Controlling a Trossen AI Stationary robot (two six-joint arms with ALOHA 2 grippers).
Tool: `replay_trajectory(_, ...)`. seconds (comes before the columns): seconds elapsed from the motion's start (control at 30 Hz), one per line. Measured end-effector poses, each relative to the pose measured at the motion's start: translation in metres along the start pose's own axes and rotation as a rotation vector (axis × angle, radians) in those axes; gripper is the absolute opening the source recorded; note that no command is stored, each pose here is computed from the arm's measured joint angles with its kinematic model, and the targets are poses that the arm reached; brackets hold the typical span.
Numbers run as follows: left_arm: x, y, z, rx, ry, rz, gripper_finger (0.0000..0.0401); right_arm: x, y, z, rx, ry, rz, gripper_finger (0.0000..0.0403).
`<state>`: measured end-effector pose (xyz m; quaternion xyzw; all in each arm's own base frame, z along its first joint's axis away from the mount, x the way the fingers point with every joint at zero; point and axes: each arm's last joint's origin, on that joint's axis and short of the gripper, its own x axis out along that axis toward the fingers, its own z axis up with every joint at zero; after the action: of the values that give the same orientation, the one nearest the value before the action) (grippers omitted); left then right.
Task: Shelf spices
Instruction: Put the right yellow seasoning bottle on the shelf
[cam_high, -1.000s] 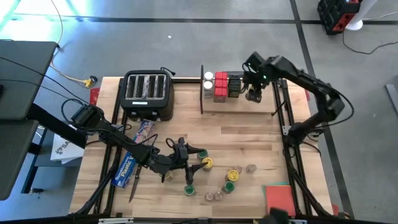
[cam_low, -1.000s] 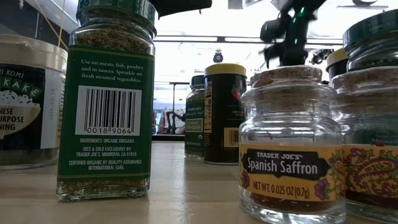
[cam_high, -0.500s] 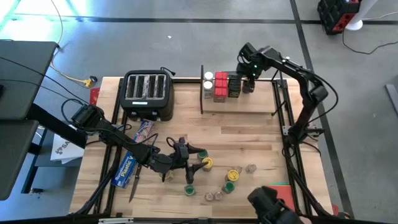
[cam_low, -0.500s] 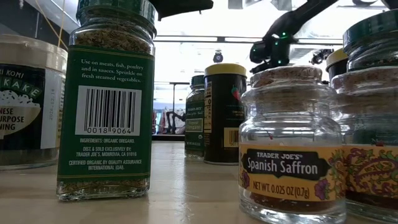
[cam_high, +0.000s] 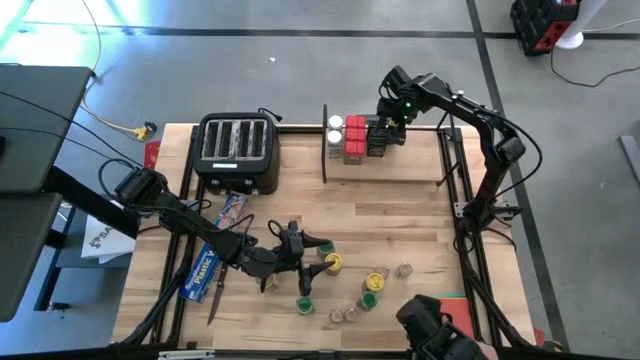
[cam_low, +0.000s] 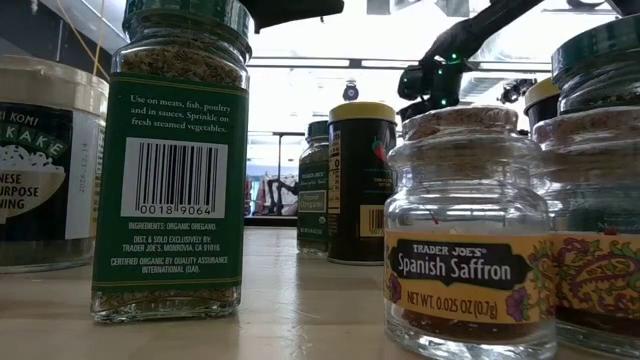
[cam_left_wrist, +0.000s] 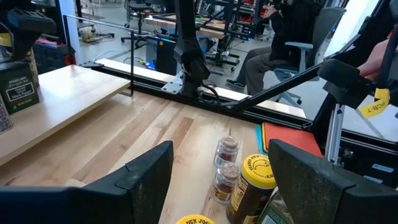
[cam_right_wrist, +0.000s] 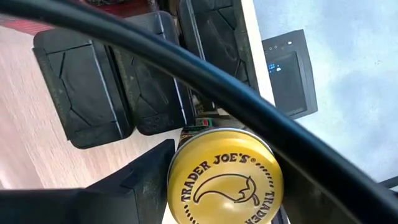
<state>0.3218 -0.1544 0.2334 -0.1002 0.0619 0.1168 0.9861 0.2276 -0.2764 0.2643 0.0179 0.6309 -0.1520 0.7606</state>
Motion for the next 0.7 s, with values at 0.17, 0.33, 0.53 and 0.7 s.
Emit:
replay_trajectory(0.17, 0.0000, 0.0000, 0.0001, -0.001, -0.001, 0.000, 0.0259, -0.0004, 0.0010, 0.0007, -0.030, -0.027, 0.032, 0.0245)
replay_trajectory(0.33, 0.0000, -0.0001, 0.0001, -0.003, 0.000, -0.001, 0.0259, -0.0005, 0.0008, 0.0018, -0.042, -0.045, 0.039, 0.0249)
replay_trajectory(0.53, 0.0000, -0.0001, 0.0001, -0.009, 0.000, -0.001, 0.0259, -0.0009, 0.0009, 0.0018, -0.042, -0.047, 0.041, 0.0264)
replay_trajectory(0.7, 0.0000, -0.0002, 0.0000, -0.009, 0.001, -0.005, 0.0259, -0.0008, 0.0008, -0.0001, -0.050, -0.010, 0.018, 0.0270)
